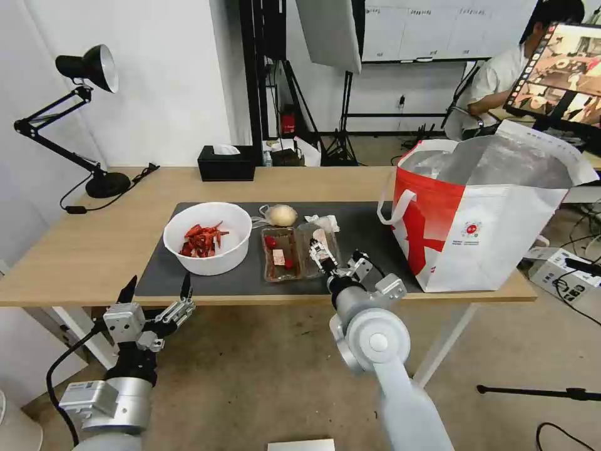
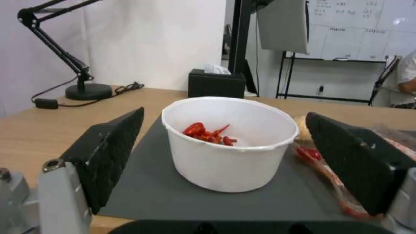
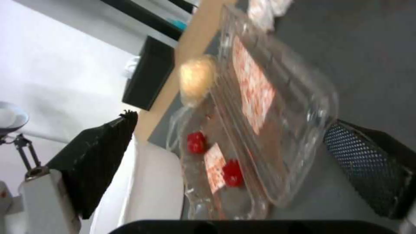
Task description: Pick up the trash from the table and place it into the takeout bag.
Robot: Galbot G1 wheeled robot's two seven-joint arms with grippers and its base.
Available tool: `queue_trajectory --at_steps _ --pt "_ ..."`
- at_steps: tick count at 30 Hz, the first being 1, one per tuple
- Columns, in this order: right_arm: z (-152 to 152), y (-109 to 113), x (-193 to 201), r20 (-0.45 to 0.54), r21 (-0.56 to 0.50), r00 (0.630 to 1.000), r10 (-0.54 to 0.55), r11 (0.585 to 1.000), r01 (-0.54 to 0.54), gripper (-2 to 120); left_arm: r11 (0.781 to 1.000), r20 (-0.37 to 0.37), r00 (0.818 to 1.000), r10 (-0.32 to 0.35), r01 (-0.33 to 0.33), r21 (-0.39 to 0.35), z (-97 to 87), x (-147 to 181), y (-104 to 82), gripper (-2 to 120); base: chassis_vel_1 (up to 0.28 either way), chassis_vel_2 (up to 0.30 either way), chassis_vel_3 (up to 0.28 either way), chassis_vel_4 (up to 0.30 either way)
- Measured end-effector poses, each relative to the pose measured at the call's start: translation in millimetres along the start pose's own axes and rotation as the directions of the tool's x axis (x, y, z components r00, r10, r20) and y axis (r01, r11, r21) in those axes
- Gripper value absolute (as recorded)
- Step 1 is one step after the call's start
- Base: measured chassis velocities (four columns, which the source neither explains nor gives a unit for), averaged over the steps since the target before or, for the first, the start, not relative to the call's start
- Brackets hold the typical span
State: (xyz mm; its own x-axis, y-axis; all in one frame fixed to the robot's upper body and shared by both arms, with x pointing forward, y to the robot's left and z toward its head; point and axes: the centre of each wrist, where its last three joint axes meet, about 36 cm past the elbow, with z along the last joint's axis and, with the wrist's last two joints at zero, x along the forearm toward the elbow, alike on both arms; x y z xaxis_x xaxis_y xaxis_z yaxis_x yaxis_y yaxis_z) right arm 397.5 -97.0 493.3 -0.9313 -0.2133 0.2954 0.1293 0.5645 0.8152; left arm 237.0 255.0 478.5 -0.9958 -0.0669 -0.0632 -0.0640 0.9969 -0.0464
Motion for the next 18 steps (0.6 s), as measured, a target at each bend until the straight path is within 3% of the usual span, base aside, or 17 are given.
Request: queue_trajectory --at_steps 9,13,18 --pt "-8.3 4.1 -2.9 0.031 0.13 0.988 -0.151 0.981 0.145 100 1.0 0.004 1.0 -0.004 0.004 0.005 -1.0 -0.3 1.9 100 0.0 0.0 0.0 0.0" --pt "-11.8 15.1 -12.0 -0.019 0.162 0.974 -0.225 0.961 0.225 100 1.0 0.006 1.0 -0.009 0.009 0.006 -0.9 -1.4 4.5 100 0.0 0.0 0.0 0.0" --pt "-9.3 23.6 -21.9 -0.078 0.137 0.968 -0.24 0.959 0.249 100 1.0 0.004 1.0 -0.015 0.015 0.006 0.4 -2.1 6.7 100 0.0 0.0 0.0 0.0"
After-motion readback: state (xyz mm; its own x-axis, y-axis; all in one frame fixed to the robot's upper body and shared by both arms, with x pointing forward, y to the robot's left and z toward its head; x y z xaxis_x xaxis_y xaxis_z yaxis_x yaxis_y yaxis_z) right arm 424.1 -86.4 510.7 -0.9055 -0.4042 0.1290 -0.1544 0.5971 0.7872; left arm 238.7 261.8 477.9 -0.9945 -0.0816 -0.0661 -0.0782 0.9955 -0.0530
